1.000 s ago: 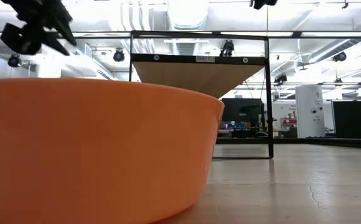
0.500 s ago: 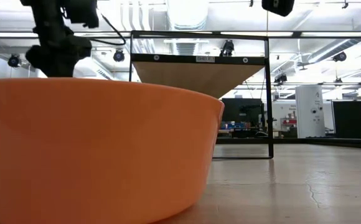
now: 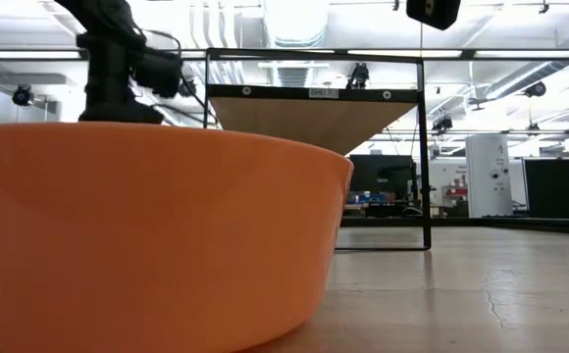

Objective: Pick & Place Mini bowls
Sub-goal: Put the top orange bowl on the shelf

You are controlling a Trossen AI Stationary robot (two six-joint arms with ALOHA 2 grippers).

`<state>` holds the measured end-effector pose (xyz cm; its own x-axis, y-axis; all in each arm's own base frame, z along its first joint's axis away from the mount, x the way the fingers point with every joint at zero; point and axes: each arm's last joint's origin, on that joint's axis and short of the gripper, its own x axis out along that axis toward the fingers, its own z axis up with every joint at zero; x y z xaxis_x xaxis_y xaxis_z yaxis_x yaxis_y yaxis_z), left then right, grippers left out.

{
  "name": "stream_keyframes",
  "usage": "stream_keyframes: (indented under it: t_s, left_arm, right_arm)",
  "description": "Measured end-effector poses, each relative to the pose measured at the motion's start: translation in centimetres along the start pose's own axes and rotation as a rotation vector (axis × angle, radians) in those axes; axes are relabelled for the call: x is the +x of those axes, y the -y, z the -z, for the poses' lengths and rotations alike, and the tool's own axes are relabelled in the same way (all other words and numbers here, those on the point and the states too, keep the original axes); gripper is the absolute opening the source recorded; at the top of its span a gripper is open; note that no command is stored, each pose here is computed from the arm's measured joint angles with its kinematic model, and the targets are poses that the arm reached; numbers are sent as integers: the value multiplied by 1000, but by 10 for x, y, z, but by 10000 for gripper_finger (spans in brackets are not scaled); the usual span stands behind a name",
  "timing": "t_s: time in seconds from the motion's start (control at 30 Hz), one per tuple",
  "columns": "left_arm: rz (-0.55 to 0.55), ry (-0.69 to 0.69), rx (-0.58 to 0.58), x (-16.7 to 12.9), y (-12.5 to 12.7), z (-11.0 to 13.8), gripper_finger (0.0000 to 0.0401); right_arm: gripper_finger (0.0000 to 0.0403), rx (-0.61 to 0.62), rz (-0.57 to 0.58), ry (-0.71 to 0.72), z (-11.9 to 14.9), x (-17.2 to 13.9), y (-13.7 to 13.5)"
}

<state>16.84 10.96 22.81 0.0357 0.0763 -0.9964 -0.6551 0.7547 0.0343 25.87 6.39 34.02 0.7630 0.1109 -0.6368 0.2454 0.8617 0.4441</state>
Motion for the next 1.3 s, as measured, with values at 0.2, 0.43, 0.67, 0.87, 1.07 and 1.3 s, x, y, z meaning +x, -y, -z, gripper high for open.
stream_keyframes:
  t_s: [0.2,0.43,0.67,0.87,1.07,1.3]
  left_arm:
    - [-53,-72,111,14,1,-8,117]
    - [-66,-138,194,27,2,-13,117]
    - [-64,-164,261,35,3,-18,117]
    - [-89,-199,295,47,3,-24,117]
    - [-96,-237,301,56,4,-26,105]
    - [-87,-263,310,60,4,-27,14]
  right_arm:
    - [18,0,3,8,-1,0,0]
    - [18,-5,8,27,-2,0,0]
    - [18,-7,10,29,-2,0,0]
    - [18,-10,9,29,-2,0,0]
    - [18,-8,7,31,-2,0,-1]
    - [18,-6,6,32,-2,0,-1]
